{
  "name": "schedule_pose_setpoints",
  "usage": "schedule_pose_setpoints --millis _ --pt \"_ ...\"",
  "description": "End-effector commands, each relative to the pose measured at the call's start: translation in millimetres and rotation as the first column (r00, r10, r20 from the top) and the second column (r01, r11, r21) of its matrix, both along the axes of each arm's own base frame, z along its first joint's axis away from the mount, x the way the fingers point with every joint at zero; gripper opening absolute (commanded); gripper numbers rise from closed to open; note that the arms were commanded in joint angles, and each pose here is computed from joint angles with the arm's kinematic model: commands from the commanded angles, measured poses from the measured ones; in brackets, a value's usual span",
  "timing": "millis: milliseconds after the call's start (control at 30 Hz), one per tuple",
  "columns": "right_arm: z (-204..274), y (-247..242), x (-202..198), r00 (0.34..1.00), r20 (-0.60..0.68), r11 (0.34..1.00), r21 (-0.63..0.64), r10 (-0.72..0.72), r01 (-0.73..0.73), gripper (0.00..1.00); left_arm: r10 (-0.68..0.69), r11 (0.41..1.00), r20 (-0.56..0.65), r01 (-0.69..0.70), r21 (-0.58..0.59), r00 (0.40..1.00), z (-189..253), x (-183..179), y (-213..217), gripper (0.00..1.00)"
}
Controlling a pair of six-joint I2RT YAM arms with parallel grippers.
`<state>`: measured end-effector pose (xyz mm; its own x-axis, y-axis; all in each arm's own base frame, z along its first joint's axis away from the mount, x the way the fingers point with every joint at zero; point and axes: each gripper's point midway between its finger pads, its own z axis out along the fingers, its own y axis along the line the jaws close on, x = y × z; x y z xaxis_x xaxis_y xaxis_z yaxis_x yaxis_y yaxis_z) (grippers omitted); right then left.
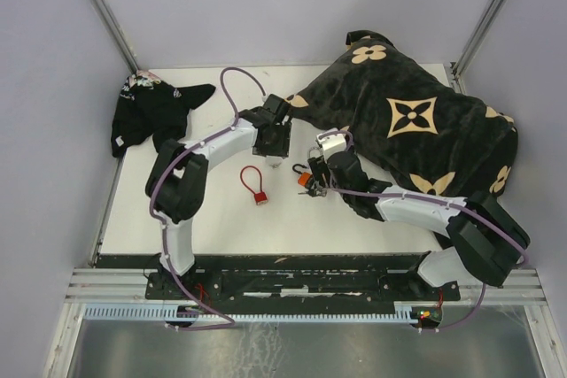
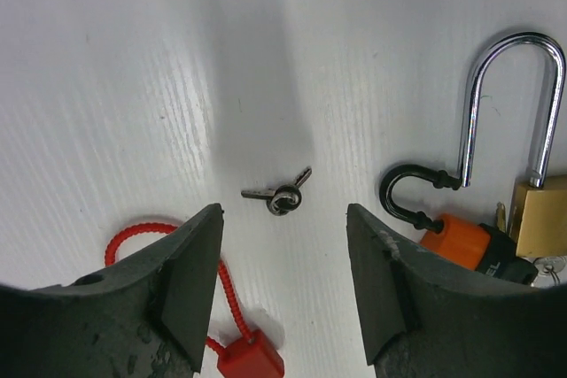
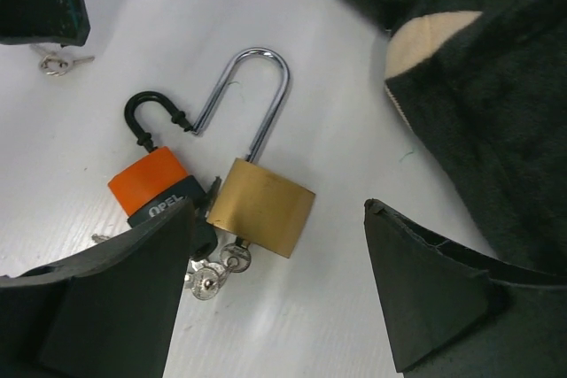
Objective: Unlock with the key
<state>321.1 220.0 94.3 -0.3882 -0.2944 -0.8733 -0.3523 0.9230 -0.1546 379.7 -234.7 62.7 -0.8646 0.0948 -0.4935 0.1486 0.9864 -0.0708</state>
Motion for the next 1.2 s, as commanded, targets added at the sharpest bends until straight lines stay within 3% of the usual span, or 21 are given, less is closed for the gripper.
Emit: schedule_pose_setpoints --millis 0,200,533,667,767,933,1167 --pt "28.3 -16.2 11.1 0.989 0.102 0.993 0.063 -0.109 0.103 0.86 -0.106 0.994 -0.014 0.106 0.033 0.994 2.9 9.8 -8.8 0.61" --pt "30.5 -21.4 11.5 0.986 0.107 0.99 0.073 -0.128 0.121 0.86 -0.13 0.988 -0.077 0.135 0.077 0.989 -17.1 8.1 -6.5 0.52" --pt "25.6 -21.6 13.1 0.987 0.088 0.99 0.057 -0.131 0.126 0.86 -0.175 0.978 -0.147 0.189 0.084 0.974 -43.4 -1.0 -13.2 0.49" --pt "21.8 -19.9 14.1 0.989 0.077 0.991 0.046 -0.128 0.124 0.86 -0.181 0.976 -0.182 0.2 0.091 0.967 -54.6 -7.1 -13.1 0.43" --pt "21.3 -19.7 14.1 0.989 0.074 0.991 0.045 -0.128 0.124 0.86 -0.178 0.976 -0.193 0.199 0.092 0.965 -55.5 -13.4 -12.2 0.32" --pt "22.6 -19.4 13.2 0.99 0.073 0.992 0.049 -0.123 0.12 0.85 -0.176 0.981 -0.189 0.187 0.043 0.966 -45.2 -29.7 -16.6 0.2" --pt "26.1 -3.6 8.8 0.998 0.059 0.996 0.084 -0.039 0.034 0.84 -0.272 0.96 -0.138 0.26 -0.101 0.952 -21.1 -67.2 -51.7 0.21"
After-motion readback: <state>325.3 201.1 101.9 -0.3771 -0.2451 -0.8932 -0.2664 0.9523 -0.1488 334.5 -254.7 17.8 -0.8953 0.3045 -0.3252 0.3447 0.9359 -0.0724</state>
